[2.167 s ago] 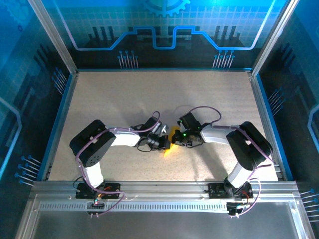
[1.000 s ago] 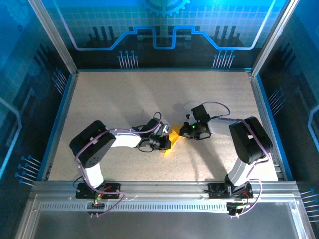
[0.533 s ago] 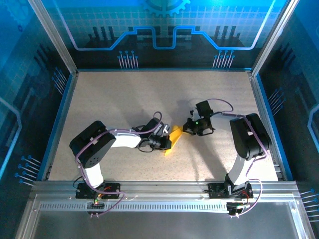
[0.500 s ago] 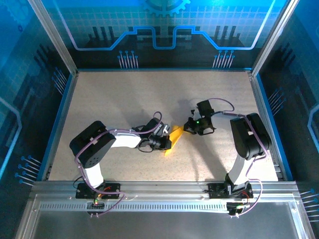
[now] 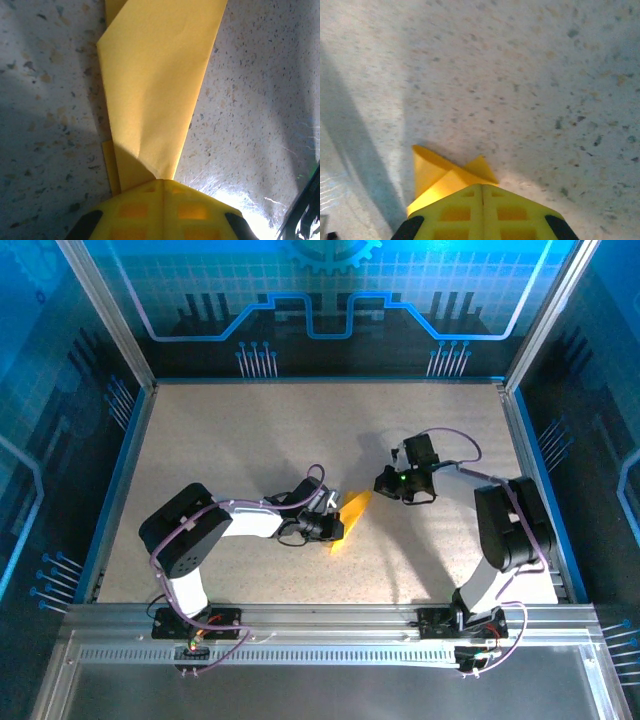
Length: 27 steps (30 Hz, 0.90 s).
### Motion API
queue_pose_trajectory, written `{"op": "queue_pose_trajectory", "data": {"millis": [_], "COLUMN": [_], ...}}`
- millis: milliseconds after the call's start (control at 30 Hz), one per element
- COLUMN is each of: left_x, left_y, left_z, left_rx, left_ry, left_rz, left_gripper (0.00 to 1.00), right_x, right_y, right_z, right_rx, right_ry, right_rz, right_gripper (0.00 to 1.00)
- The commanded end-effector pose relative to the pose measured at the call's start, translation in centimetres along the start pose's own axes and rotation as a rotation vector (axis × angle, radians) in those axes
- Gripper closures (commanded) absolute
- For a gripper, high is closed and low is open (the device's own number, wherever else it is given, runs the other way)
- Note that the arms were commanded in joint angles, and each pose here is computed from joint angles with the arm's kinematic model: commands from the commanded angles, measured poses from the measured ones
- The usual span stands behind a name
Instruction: Fold a paper plane with a square sheet of paper (fold left side to right side)
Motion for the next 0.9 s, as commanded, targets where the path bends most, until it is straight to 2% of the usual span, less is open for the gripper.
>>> {"op": "queue_pose_trajectory", "data": {"millis": [0,233,433,600,867], "left_x": [5.9,5.3,5.2,5.1,4.4], "left_y": [6.4,5.6,5.5,5.3,3.9], "left_z": [0.1,0.0,0.1,0.1,-0.2], "left_rx": [-0.262,-0.232,-0.225,-0.217,-0.161], "left_ry": [0.176,0.154,0.146,0.142,0.124], "left_rz": [-0.117,-0.113,-0.115,-0.117,-0.118], "left_gripper": [1.0,1.0,1.0,1.0,1.0], "right_x": [1.6,6.8,9.7,10.9,12.6], "right_y": [1.4,3.3,4.7,4.2,1.2], "right_z": [-0.8,1.4,3.5,4.8,5.4], "right_rx": [-0.028,-0.089,-0.11,-0.105,0.017], "right_ry": [0.004,0.103,0.181,0.233,0.271], "right_rz": [-0.021,0.018,0.022,0.062,0.082], "right_gripper": [0.94,0.94,0.94,0.94,0.94]}}
Point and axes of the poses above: each hand's point on the last joint's axis, 136 mm out from that joint toward the fingers, its own z axis out along the fingers, its own y axis along the line the jaws close on, x = y × z, the point moved 3 cm from there along -z, back along the fingers, and after that the axes turned 3 degrees about z, right-handed, at the moved point
